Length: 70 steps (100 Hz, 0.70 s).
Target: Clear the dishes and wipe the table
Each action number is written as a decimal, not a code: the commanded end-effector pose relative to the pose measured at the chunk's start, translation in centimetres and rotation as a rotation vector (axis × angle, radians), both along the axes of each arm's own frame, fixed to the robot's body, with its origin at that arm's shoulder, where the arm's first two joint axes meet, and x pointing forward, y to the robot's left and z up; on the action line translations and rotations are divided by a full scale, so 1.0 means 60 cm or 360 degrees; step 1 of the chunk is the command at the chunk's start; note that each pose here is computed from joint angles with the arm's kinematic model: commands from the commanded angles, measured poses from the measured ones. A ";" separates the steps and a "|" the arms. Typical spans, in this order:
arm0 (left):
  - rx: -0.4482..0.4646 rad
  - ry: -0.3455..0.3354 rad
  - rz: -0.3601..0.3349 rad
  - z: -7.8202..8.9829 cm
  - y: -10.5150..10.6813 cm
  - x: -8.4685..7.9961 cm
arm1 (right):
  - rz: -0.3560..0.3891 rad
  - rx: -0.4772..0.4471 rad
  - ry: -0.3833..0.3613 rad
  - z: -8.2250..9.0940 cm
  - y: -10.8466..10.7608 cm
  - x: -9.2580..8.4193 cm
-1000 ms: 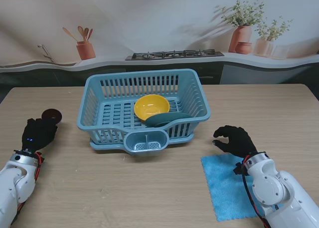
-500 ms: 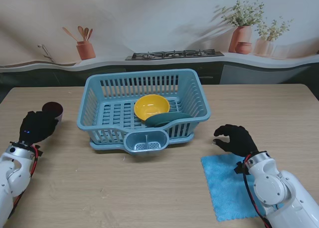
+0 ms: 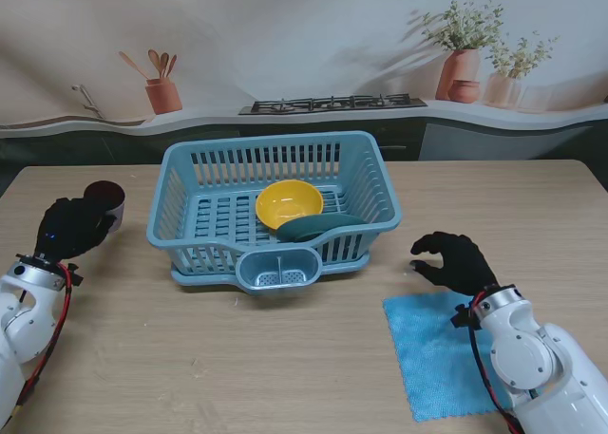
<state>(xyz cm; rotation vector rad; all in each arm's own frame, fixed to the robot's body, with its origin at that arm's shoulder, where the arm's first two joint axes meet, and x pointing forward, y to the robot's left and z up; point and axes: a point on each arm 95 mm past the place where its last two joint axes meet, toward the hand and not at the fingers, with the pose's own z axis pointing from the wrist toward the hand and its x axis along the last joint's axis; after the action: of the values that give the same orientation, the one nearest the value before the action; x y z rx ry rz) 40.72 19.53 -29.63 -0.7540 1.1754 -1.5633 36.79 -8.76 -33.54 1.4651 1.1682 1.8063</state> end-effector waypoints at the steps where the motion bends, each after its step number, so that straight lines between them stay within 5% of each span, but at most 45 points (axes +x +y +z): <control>1: -0.0004 -0.0011 -0.0023 0.014 -0.008 0.004 | 0.0029 0.0006 0.0000 0.002 0.004 -0.004; 70: -0.0081 0.0047 -0.0120 0.077 -0.034 0.011 | 0.0071 0.0034 -0.0072 0.021 -0.001 -0.007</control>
<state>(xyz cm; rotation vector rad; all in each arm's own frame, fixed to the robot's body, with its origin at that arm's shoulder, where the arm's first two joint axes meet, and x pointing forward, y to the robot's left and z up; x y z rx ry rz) 41.26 18.07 -25.81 -0.7868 1.1985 -1.6364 36.50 -9.02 -32.35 1.4177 1.1559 1.8695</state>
